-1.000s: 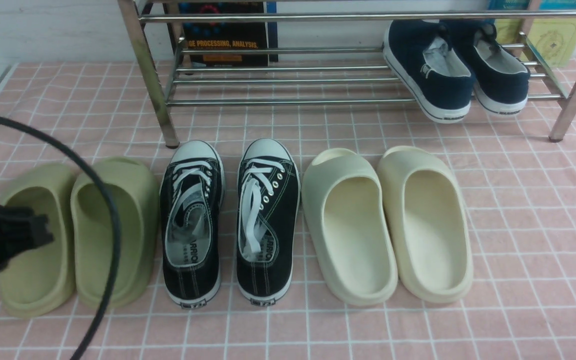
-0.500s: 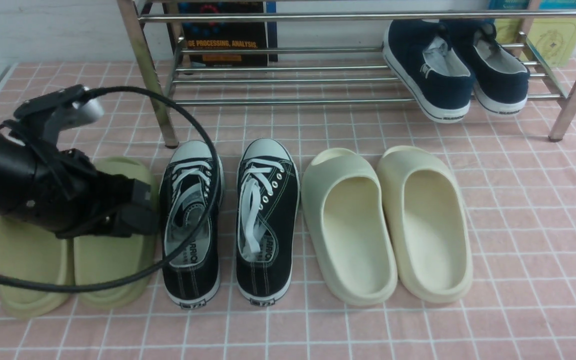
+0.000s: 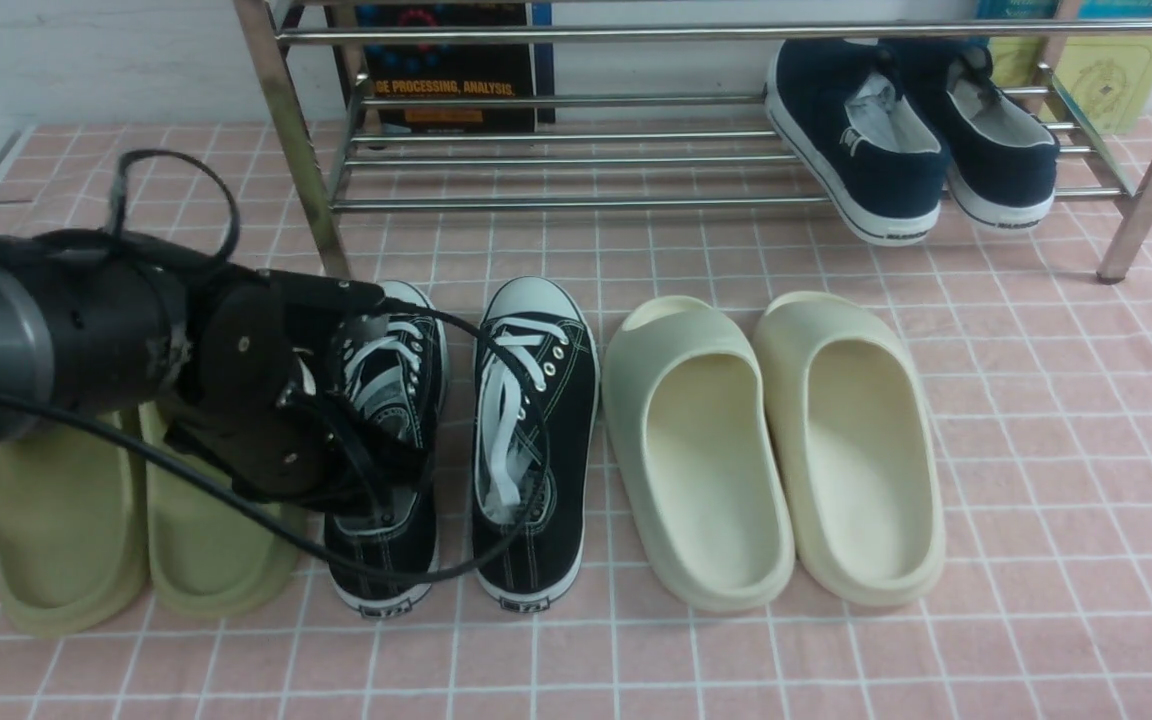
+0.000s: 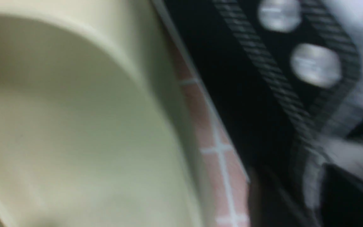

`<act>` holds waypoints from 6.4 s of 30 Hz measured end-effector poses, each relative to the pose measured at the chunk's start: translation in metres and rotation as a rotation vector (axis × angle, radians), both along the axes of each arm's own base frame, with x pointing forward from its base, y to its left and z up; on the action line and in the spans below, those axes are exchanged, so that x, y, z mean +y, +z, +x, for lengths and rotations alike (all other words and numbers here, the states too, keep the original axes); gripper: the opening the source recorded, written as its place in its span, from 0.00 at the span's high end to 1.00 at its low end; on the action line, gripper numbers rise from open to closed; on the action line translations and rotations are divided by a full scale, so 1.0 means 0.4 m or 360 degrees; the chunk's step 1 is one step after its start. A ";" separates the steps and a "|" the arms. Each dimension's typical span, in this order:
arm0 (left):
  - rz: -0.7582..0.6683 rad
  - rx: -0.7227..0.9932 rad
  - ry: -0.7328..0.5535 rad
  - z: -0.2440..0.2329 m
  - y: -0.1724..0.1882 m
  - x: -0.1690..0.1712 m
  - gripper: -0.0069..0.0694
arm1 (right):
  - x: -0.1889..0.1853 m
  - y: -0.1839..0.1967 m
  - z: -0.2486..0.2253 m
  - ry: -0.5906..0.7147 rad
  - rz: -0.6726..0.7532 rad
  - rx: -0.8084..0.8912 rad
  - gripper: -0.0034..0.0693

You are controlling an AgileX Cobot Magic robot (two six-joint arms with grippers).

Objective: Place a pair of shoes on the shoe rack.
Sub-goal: Use the left arm to grab the shoe closest to it, then use the left arm to put a shoe into the shoe rack, then use the left arm to grab the shoe closest to it, then use the left arm to put a shoe into the shoe rack

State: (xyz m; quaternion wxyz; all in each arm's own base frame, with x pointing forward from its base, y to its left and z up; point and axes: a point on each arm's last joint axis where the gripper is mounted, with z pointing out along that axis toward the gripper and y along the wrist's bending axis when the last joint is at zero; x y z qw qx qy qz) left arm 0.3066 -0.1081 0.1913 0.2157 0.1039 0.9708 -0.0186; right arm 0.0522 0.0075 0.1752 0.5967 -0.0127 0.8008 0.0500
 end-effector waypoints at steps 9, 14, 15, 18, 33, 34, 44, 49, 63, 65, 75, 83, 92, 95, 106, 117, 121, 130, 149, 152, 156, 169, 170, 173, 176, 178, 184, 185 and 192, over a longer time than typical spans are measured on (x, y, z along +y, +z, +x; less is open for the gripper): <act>-0.0053 -0.0057 0.0226 0.000 0.121 0.010 0.90 | 0.000 0.000 0.000 0.0000 0.0000 0.0000 0.68; -0.0131 -0.0260 0.0239 0.021 0.262 0.005 0.90 | 0.000 0.000 0.000 0.0000 0.0000 0.0000 0.67; -0.0149 -0.0301 0.0238 0.030 0.282 0.002 0.90 | 0.000 0.000 0.000 0.0000 0.0000 0.0000 0.67; -0.0181 -0.0374 0.0242 0.063 0.310 -0.010 0.90 | 0.000 0.000 0.000 0.0000 0.0000 0.0000 0.66; -0.0128 -0.0669 0.0389 0.382 0.219 -0.096 0.90 | 0.000 0.000 0.000 0.0000 0.0000 0.0000 0.64; -0.0129 -0.0698 0.0406 0.400 0.212 -0.099 0.90 | 0.000 0.000 0.000 0.0000 0.0000 0.0000 0.64; -0.0266 -0.0879 0.0525 0.484 0.169 -0.125 0.79 | 0.000 0.000 0.000 0.0000 0.0000 0.0000 0.63; -0.0318 -0.0916 0.0543 0.493 0.168 -0.128 0.57 | 0.000 0.000 0.000 0.0000 0.0001 0.0000 0.63; -0.0035 -0.0655 0.0320 0.364 0.353 -0.086 0.58 | 0.000 0.000 0.000 0.0000 0.0001 0.0000 0.62; 0.0089 -0.0512 0.0279 0.355 0.328 -0.077 0.65 | 0.000 0.000 0.000 0.0000 0.0001 0.0000 0.62; 0.0313 -0.0154 0.0202 0.417 0.100 -0.076 0.89 | 0.000 0.000 0.000 0.0000 0.0001 0.0000 0.62; 0.0116 -0.0196 0.0123 0.417 0.116 -0.104 0.89 | 0.000 0.000 0.000 0.0000 0.0001 0.0000 0.62; -0.0029 -0.0188 0.0103 0.402 0.148 -0.121 0.88 | 0.000 0.000 0.000 0.0000 0.0001 0.0000 0.62; 0.0052 -0.0104 0.0116 0.384 0.159 -0.107 0.88 | 0.000 0.000 0.000 0.0000 0.0001 0.0000 0.62; 0.0020 -0.0255 -0.0230 0.136 0.499 -0.154 0.86 | 0.000 0.000 0.000 0.0000 0.0001 0.0000 0.62; -0.0236 -0.0370 -0.0120 -0.051 0.348 -0.179 0.84 | 0.000 0.000 0.000 0.0000 0.0000 0.0000 0.62; -0.0312 -0.0354 -0.0061 -0.043 0.240 -0.190 0.71 | 0.000 0.000 0.000 0.0000 0.0000 0.0000 0.62; -0.0176 -0.0189 -0.0062 0.006 0.095 -0.220 0.16 | 0.000 0.000 0.000 0.0000 0.0000 0.0000 0.62; -0.0160 -0.0169 0.0068 0.053 0.220 -0.235 0.83 | 0.000 0.000 0.000 0.0000 0.0000 0.0000 0.62; -0.0184 -0.0264 0.0047 0.090 0.287 -0.242 0.83 | 0.000 0.000 0.000 0.0000 0.0000 0.0000 0.62; -0.0201 -0.0326 0.0017 0.182 0.307 -0.282 0.83 | 0.000 0.000 0.000 0.0000 0.0000 0.0000 0.62; -0.0336 -0.0471 0.0114 0.424 0.223 -0.341 0.83 | 0.000 0.000 0.000 0.0000 0.0000 0.0000 0.62; -0.0361 -0.0501 0.0154 0.446 0.215 -0.327 0.83 | 0.000 0.000 0.000 0.0000 0.0000 0.0000 0.62; -0.0360 -0.0527 0.0156 0.463 0.202 -0.316 0.83 | 0.000 0.000 0.000 0.0000 0.0000 0.0000 0.62; -0.0326 -0.0536 0.0093 0.468 0.188 -0.321 0.81 | 0.000 0.000 0.000 0.0000 0.0000 0.0000 0.62; -0.0321 -0.0567 0.0063 0.472 0.185 -0.327 0.75 | 0.000 0.000 0.000 0.0000 0.0000 0.0000 0.62; -0.0332 -0.0587 0.0048 0.468 0.198 -0.331 0.48 | 0.000 0.000 0.000 0.0000 0.0000 0.0000 0.62; -0.0336 -0.0568 0.0048 0.463 0.203 -0.332 0.45 | 0.000 0.000 0.000 0.0000 0.0000 0.0000 0.62; -0.0333 -0.0615 -0.0159 0.360 0.376 -0.351 0.41 | 0.000 0.000 0.000 0.0000 0.0000 0.0000 0.62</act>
